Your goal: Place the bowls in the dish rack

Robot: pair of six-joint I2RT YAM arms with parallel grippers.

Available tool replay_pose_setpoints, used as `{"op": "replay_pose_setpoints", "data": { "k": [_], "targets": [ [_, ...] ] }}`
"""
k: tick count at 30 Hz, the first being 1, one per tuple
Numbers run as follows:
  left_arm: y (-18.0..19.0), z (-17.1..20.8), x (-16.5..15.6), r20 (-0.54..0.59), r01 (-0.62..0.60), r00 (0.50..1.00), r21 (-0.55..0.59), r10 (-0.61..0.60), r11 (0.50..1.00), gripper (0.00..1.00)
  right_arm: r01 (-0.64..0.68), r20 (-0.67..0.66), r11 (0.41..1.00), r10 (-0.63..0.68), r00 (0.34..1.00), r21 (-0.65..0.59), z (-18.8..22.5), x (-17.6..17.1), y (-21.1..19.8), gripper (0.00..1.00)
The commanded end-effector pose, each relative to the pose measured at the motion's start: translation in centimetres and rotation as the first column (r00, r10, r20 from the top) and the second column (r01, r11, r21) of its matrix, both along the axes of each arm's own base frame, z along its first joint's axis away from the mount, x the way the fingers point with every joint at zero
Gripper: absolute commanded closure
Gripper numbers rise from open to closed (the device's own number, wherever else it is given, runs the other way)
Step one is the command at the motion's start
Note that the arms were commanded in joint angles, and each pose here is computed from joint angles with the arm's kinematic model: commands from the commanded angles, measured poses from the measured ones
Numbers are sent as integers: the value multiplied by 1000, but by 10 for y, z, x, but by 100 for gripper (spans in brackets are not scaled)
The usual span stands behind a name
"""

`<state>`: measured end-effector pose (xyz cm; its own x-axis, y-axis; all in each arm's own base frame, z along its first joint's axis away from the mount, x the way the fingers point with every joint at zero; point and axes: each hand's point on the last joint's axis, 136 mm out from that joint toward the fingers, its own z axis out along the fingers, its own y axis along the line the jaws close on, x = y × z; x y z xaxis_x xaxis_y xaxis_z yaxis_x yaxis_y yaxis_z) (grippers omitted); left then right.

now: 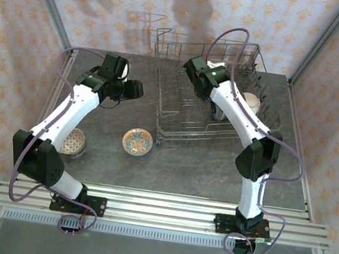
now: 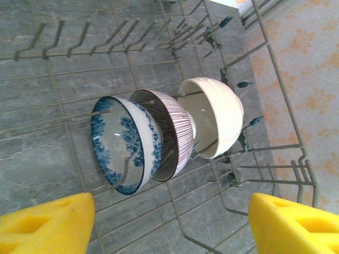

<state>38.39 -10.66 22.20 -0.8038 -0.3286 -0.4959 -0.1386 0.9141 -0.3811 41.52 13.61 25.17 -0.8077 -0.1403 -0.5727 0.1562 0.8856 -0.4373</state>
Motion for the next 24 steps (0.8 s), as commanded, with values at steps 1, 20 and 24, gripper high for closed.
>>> {"op": "replay_pose_setpoints", "data": {
  "k": [1,20,24],
  "targets": [
    [20,-15,-35,-86,-62,994,83,69,995,41,-68,5,994,68,998,81,8,-3,6,24],
    [19,-139,-96,-399,20,917,123,30,992,40,-90,61,974,79,995,210,-4,-15,12,24],
    [12,-157,-102,-437,39,900,89,3,995,40,-78,41,974,70,997,213,-7,-15,14,24]
  ]
}}
